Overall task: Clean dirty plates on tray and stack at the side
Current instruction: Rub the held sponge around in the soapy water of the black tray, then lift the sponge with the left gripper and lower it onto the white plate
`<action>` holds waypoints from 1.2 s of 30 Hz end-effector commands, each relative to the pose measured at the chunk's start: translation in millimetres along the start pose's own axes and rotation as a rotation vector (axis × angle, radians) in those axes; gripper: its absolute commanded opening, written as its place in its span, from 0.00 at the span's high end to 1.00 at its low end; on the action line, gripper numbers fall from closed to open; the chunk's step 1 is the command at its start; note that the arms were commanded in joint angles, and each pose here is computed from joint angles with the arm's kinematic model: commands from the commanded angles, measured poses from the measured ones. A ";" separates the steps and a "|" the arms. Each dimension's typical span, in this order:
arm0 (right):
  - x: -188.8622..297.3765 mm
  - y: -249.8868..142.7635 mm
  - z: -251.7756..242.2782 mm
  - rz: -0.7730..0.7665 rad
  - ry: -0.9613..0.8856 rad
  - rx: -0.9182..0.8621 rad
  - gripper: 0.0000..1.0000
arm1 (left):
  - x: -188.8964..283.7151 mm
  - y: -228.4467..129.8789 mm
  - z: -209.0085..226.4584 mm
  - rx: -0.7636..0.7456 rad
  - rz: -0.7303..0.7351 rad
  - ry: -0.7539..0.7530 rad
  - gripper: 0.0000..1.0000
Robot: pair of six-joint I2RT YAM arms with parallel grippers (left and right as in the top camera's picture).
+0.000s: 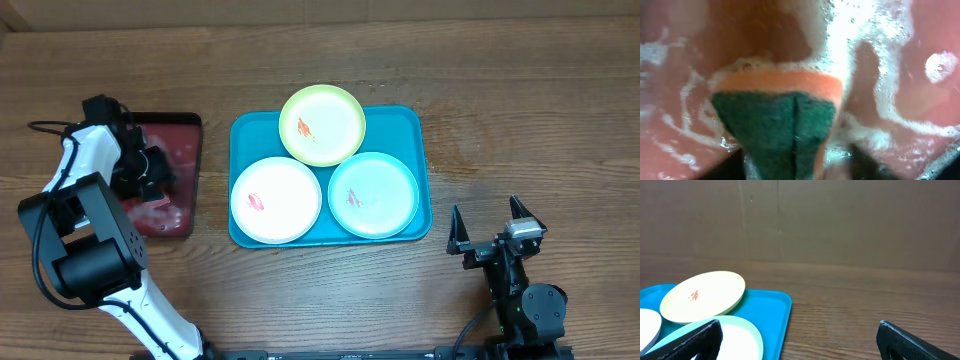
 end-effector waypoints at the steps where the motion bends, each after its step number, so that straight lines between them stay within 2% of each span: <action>1: -0.1 -1.6 0.5 -0.005 0.001 0.004 0.00 | -4.0 0.7 2.6 -0.008 0.003 0.008 0.93; 2: -0.1 -1.6 0.4 -0.005 0.001 0.004 0.00 | -3.2 2.2 4.2 -0.008 -0.004 0.020 0.96; 9: -0.1 -1.6 0.4 -0.005 0.001 0.004 0.00 | 37.3 22.0 1.4 -0.007 -0.048 0.034 0.96; 12: -0.1 -1.6 0.4 -0.005 0.001 0.004 0.00 | 85.6 35.6 -21.8 -0.015 -0.068 -0.098 0.96; 13: -0.1 -1.6 0.5 -0.005 0.001 0.004 0.00 | 115.6 42.0 -35.9 -0.023 -0.089 -0.186 0.96; 17: -0.1 -1.6 0.4 -0.005 0.001 0.004 0.00 | 154.7 45.5 -49.8 -0.035 -0.113 -0.276 0.96; 20: -0.1 -1.6 0.4 -0.005 0.001 0.004 0.00 | 142.9 42.0 -42.8 -0.030 -0.093 -0.222 0.96; 23: -0.1 -1.6 0.4 -0.005 0.001 0.004 0.00 | 108.1 26.0 -32.8 -0.023 -0.020 -0.153 0.96; 26: -0.1 -1.6 0.4 -0.005 0.001 0.004 0.00 | 76.9 6.3 -31.2 -0.015 0.060 -0.165 0.96; 29: -0.1 -1.6 0.5 -0.005 0.001 0.004 0.00 | 77.7 -0.1 -30.0 0.000 0.091 -0.165 0.96; 32: -0.1 -1.6 0.4 -0.005 0.001 0.004 0.00 | 124.2 12.4 -34.0 0.030 0.041 -0.185 0.96; 36: -0.1 -1.6 0.4 -0.005 0.001 0.004 0.00 | 192.9 23.2 -49.2 0.003 -0.079 -0.285 0.96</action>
Point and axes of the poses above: each gripper's point midway between its finger pads, its own x axis back along the fingers, its own z axis along the line the jaws close on, y = z × x, the point moved 3 cm from there along x, back along the fingers, and after that the axes turned 12 degrees about x, right-handed, at the moved point
